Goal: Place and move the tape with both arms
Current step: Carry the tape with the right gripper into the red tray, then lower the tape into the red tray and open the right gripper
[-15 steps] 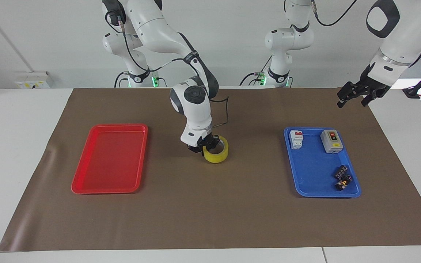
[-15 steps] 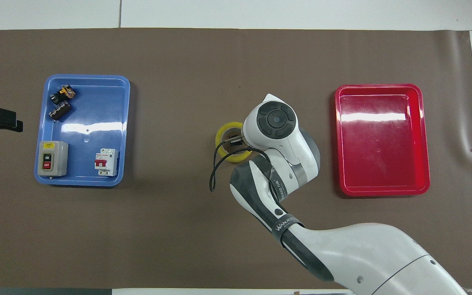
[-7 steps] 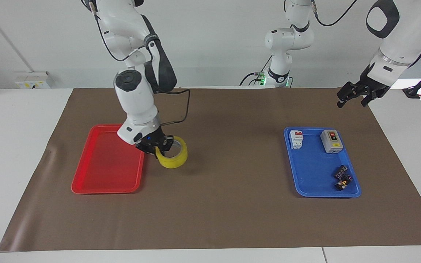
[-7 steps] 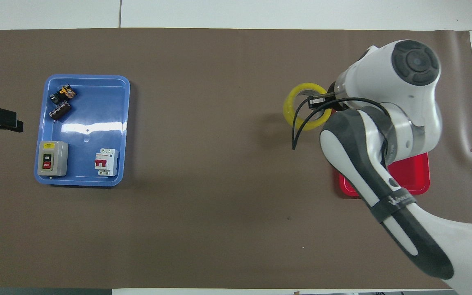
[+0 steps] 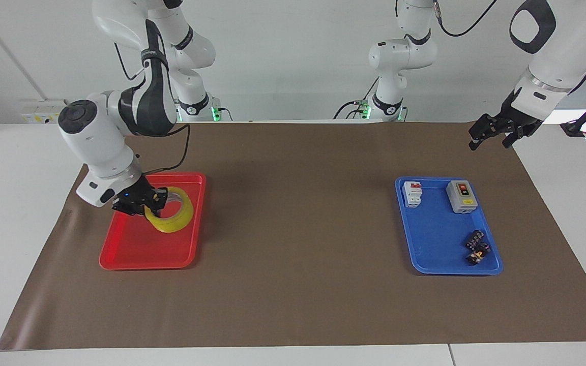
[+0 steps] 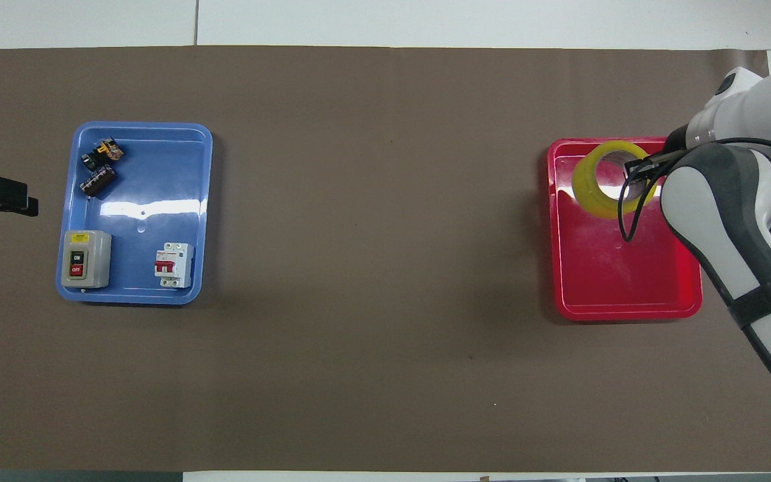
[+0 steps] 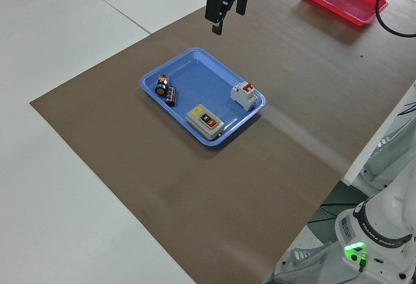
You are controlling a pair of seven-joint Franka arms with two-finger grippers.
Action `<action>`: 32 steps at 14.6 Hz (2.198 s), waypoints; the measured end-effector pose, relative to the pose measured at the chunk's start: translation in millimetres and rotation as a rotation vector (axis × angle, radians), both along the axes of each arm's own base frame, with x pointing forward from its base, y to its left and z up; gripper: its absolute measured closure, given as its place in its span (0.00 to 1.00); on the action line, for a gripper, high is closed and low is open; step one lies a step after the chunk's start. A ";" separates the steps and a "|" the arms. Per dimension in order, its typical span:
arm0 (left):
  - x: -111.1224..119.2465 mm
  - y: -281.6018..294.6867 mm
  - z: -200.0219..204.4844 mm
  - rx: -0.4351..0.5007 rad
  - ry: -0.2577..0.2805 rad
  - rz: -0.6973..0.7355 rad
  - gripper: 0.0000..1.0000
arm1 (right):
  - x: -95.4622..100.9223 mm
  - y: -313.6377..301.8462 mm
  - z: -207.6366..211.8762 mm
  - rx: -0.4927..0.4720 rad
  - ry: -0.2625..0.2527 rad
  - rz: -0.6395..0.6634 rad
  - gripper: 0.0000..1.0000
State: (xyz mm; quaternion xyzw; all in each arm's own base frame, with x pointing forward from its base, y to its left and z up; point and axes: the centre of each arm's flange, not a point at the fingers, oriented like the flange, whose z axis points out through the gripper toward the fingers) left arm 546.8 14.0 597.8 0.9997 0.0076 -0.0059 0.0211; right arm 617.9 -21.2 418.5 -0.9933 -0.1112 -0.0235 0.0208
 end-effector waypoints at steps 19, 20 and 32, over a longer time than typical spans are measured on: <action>0.6 -17.2 4.8 0.001 -0.010 -0.031 0.00 | -56.1 -30.2 -101.5 -0.020 -0.005 0.154 0.78; 0.6 -17.3 4.9 0.001 -0.010 -0.032 0.00 | -56.9 -35.7 -101.8 -0.021 -0.005 0.158 0.78; 0.5 -17.9 5.3 0.001 -0.011 -0.033 0.00 | -47.7 -31.3 -70.4 -0.021 -0.061 0.040 0.00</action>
